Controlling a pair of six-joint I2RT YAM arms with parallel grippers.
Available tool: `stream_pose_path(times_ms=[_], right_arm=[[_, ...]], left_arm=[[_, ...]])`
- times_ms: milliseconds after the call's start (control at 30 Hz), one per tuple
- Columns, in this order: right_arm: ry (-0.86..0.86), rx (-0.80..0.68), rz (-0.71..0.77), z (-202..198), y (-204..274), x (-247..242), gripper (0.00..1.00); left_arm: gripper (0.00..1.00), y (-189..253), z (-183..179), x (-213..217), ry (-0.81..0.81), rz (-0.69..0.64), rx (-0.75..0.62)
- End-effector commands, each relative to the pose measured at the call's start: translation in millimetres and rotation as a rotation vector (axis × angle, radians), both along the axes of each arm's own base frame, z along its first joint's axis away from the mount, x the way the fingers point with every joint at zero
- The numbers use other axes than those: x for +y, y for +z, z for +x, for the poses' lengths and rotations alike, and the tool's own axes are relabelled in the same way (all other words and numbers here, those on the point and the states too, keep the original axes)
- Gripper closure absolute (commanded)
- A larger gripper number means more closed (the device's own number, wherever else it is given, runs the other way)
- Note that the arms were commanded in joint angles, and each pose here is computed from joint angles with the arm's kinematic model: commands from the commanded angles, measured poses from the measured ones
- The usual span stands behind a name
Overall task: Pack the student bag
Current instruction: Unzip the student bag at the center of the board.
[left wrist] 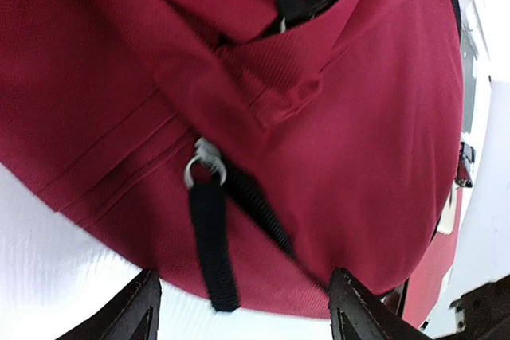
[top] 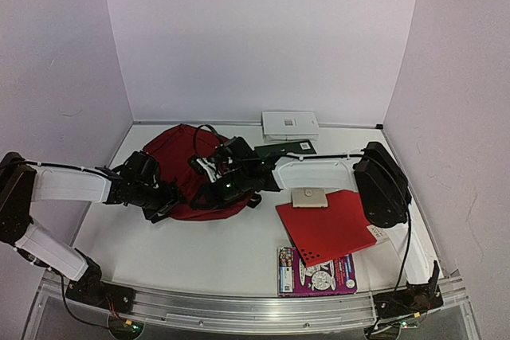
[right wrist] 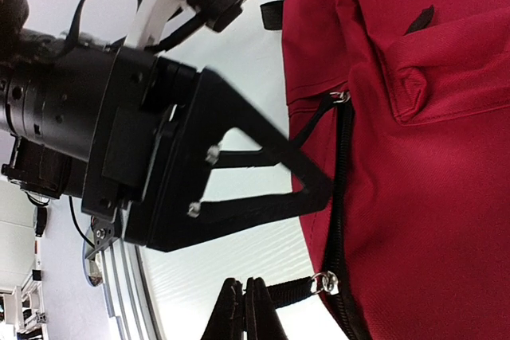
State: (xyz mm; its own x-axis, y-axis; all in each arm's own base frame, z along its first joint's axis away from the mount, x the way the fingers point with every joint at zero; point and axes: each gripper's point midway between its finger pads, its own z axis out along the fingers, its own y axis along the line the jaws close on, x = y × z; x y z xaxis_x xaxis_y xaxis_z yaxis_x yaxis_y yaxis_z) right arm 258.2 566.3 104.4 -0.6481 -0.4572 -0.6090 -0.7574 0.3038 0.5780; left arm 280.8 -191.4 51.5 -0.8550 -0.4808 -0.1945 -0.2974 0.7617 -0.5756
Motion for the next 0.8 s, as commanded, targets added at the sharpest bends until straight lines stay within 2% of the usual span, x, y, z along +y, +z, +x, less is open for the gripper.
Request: stream_pose_path(times_ms=[0,133,233,400,600,767], right_arm=[[0.031,-0.004,0.054,-9,15,13,1.0],[0.027,-0.028,0.044,-7,14,8,1.0],[0.012,-0.042,0.029,-1,12,-2,1.0],[-0.057,-0.039,0.0,31,7,-36,1.0],[-0.167,-0.043,-0.067,77,-12,-101,1.0],[-0.253,-0.078,-0.115,114,-23,-149,1.0]], left_arm=[[0.32,-3,17,-5,0.056,-0.017,-0.017],[0.5,-14,16,-5,0.063,-0.016,0.012],[0.67,-19,11,2,0.079,0.017,0.035],[0.99,-17,3,29,0.141,0.073,0.059],[1.0,-8,0,68,0.234,0.071,0.063],[1.0,3,6,86,0.248,0.085,0.049]])
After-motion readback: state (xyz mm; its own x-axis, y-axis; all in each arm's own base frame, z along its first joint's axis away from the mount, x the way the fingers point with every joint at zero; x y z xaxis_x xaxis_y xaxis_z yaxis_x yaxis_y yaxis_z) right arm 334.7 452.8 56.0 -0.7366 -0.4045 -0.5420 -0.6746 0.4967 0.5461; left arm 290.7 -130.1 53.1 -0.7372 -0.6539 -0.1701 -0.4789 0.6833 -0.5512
